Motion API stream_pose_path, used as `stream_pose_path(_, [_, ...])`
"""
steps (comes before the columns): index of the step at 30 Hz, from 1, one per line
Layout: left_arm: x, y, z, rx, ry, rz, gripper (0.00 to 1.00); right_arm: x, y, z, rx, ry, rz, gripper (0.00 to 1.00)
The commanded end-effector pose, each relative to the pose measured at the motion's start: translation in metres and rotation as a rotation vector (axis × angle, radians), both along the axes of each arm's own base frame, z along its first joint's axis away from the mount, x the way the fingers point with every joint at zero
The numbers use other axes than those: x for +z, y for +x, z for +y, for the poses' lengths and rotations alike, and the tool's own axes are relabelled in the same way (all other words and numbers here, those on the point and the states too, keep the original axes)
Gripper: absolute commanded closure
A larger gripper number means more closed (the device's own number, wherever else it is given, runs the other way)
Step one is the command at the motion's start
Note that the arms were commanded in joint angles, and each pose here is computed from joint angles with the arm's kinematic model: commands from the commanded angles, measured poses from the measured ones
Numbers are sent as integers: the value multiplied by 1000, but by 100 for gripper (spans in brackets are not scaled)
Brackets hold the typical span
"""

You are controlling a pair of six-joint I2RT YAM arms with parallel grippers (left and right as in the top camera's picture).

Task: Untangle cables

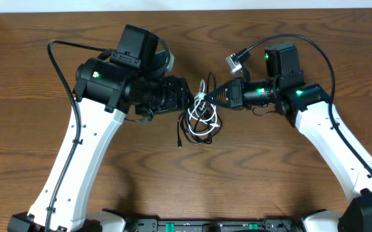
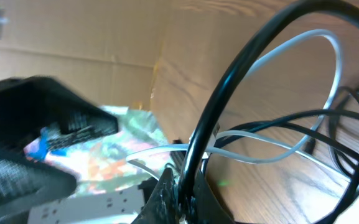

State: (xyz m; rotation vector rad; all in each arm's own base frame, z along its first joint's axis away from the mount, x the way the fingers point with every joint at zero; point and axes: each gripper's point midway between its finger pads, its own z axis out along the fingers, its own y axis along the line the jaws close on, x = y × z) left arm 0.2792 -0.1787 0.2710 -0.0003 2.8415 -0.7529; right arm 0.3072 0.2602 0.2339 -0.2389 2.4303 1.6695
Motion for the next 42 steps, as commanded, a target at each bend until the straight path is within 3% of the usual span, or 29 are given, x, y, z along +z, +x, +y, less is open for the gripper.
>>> stream_pose_path(1, [1, -3, -3, -73, -11, -29, 30, 2, 1, 3, -16, -7, 13, 98])
stream_pose_path(13, [-1, -1, -4, -73, -10, -23, 30, 26, -20, 18, 124, 113, -17, 99])
stream_pose_path(23, [-3, -2, -10, -84, -36, 2, 66, 30, -24, 28, 152, 124, -57, 99])
stream_pose_path(26, [-3, -2, -10, -84, -35, 3, 67, 30, -24, 28, 153, 124, -57, 98])
stream_pose_path(31, [-3, -2, -10, -84, -35, 3, 92, 30, -23, 27, 150, 123, -58, 98])
stream_pose_path(35, [-3, -2, -10, -80, -36, 4, 92, 21, -14, 25, 92, 70, -69, 98])
stream_pose_path(40, [11, 6, -11, 1, -91, -15, 93, -9, 1, 13, -17, -83, -72, 91])
stream_pose_path(42, [28, 8, -16, -11, -158, -64, 93, -30, 10, -1, -109, -203, -47, 99])
